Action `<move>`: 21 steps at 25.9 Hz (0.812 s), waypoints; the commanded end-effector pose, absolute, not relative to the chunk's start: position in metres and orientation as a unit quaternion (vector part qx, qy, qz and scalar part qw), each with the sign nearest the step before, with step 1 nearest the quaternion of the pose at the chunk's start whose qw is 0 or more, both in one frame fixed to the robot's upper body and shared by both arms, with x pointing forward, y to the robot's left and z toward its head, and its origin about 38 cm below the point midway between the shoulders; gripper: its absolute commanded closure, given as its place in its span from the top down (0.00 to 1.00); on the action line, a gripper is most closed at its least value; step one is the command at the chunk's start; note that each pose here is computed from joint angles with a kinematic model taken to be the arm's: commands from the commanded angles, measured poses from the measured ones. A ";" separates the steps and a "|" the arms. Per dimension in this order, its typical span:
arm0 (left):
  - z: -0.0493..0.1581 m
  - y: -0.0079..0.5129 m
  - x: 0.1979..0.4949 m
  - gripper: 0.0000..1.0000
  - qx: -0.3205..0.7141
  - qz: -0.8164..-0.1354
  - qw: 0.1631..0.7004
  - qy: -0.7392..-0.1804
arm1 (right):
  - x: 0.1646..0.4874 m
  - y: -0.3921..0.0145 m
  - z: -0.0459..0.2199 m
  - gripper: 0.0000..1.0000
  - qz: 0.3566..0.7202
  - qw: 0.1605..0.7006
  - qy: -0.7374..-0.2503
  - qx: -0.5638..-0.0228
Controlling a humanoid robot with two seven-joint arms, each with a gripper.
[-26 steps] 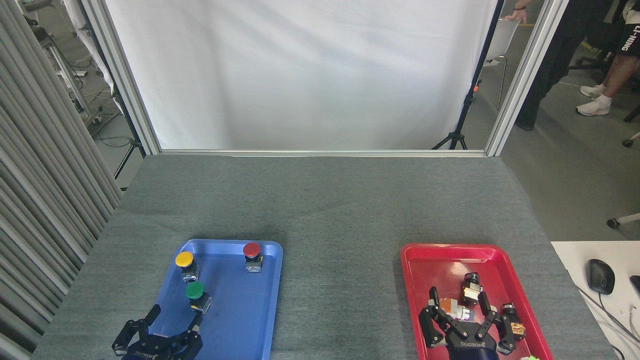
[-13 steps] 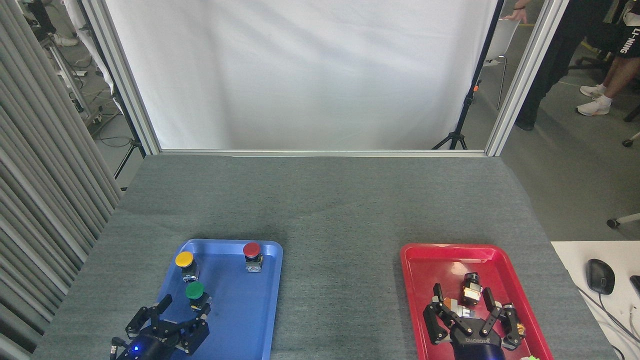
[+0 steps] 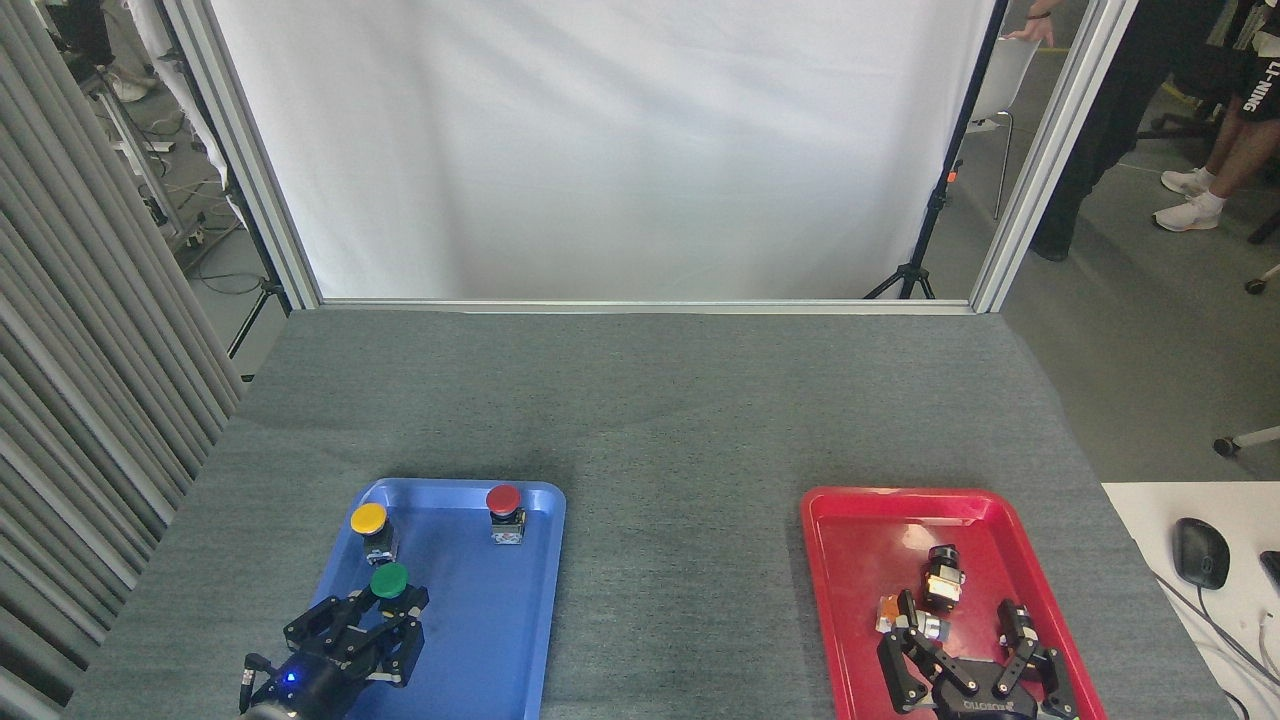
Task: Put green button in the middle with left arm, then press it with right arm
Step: 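Carry the green button with the left hand toward the table middle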
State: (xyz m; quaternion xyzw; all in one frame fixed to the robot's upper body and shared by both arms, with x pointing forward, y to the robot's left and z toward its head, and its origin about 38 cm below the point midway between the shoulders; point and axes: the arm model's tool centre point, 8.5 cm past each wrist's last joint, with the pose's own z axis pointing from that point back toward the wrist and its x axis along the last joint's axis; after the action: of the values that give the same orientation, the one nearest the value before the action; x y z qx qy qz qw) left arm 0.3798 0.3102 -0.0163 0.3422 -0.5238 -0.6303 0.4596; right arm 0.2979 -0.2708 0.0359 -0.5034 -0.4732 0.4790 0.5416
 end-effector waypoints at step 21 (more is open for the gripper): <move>0.018 0.075 0.435 0.00 0.259 -0.681 0.293 -0.619 | 0.309 -0.246 0.048 1.00 0.466 0.528 -0.518 -0.485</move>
State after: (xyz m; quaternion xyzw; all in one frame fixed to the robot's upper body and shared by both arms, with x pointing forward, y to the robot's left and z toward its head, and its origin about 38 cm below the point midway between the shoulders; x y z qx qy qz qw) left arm 0.4253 0.1035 0.0253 0.2740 -0.6271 -0.6707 0.2861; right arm 0.3083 -0.2465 0.0477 -0.4822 -0.5158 0.4759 0.5244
